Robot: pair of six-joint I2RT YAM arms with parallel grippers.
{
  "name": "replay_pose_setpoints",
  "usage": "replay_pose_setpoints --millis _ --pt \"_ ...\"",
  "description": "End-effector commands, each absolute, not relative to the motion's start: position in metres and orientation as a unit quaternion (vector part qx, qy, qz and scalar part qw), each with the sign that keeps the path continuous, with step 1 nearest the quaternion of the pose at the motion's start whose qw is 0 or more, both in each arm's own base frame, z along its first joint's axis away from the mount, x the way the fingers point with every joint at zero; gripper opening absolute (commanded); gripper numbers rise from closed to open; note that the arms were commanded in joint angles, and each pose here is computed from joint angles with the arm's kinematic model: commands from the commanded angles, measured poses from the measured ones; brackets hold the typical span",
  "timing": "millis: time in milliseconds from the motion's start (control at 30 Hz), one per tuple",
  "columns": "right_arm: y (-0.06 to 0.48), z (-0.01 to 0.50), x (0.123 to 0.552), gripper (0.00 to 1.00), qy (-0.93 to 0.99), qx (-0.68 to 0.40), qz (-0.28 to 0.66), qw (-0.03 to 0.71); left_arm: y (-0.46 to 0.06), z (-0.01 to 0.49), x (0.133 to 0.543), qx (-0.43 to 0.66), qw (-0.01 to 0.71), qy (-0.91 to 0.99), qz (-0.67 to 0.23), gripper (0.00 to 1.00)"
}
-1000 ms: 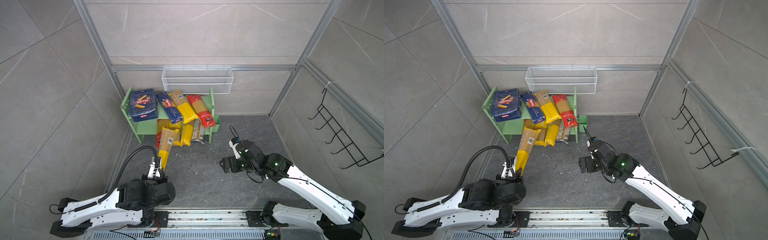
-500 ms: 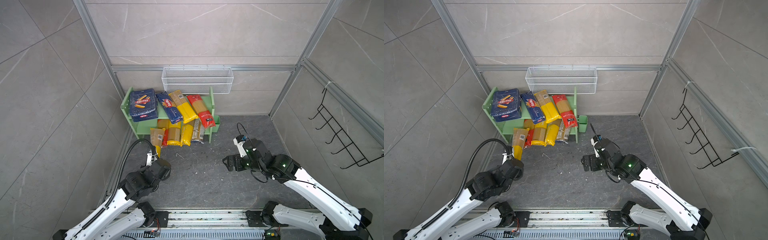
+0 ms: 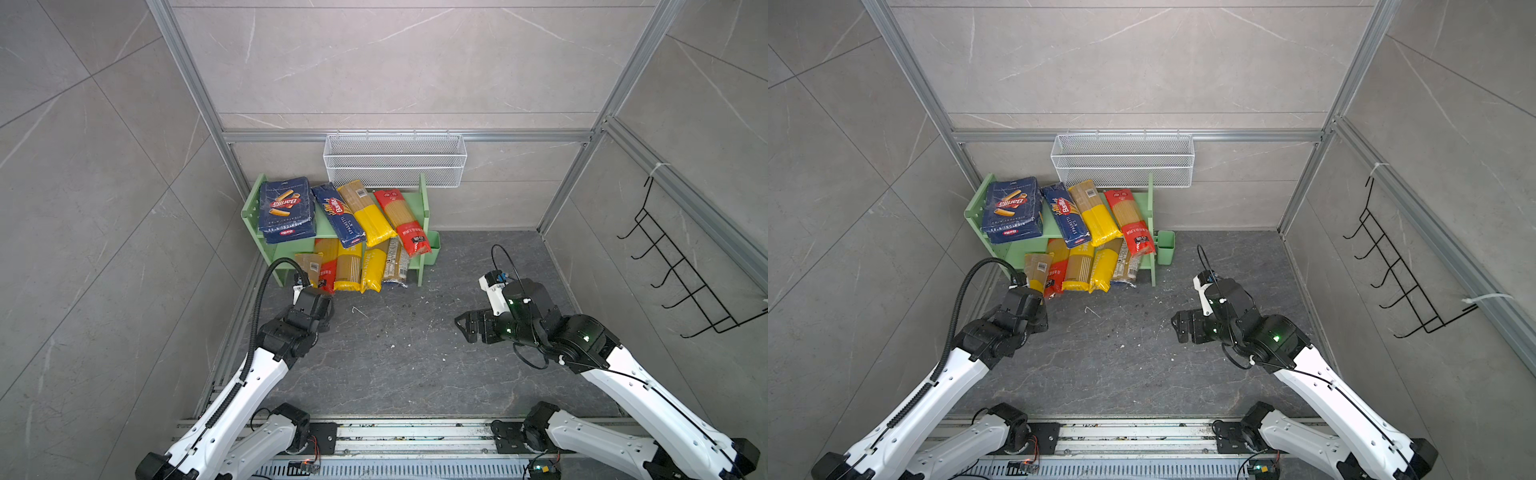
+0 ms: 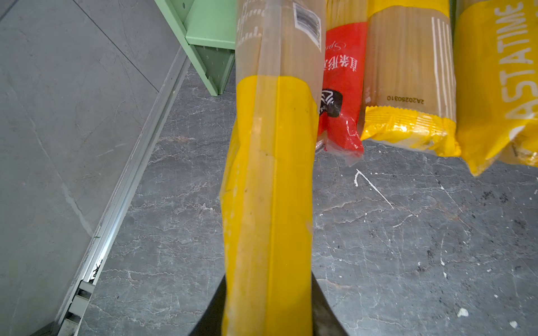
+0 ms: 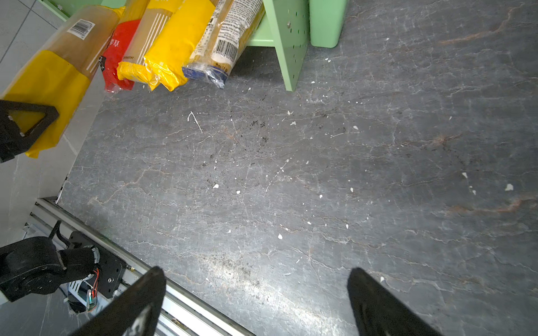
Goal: Arrange pasta packages on shelves
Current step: Place the pasta bag on the shelf.
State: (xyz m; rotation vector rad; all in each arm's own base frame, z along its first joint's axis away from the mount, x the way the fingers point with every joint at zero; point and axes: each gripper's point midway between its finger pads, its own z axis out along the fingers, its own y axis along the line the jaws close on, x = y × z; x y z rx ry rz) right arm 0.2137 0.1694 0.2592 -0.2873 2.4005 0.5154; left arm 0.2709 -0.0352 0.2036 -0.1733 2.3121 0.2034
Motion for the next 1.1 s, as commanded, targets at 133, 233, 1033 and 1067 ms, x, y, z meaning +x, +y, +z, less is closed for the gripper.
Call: replay_pose_setpoints --millis 133,233,1033,1067 --pt "0.166 0.252 0.220 0.99 0.923 -0.113 0.189 0.315 -0.024 0.286 0.327 -0.092 0.512 0.853 0.040 0.00" --pt "0.163 0.249 0.225 0.99 0.925 -0.109 0.186 0.314 -0.009 0.289 0.339 -0.102 0.513 0.852 0.039 0.00" --pt "0.110 0.241 0.273 1.00 0.925 -0.020 0.195 0.324 0.017 0.286 0.452 -0.091 0.515 0.851 0.052 0.00" --pt "0.109 0.238 0.274 1.00 0.927 -0.018 0.194 0.321 0.018 0.282 0.455 -0.089 0.513 0.852 0.054 0.00"
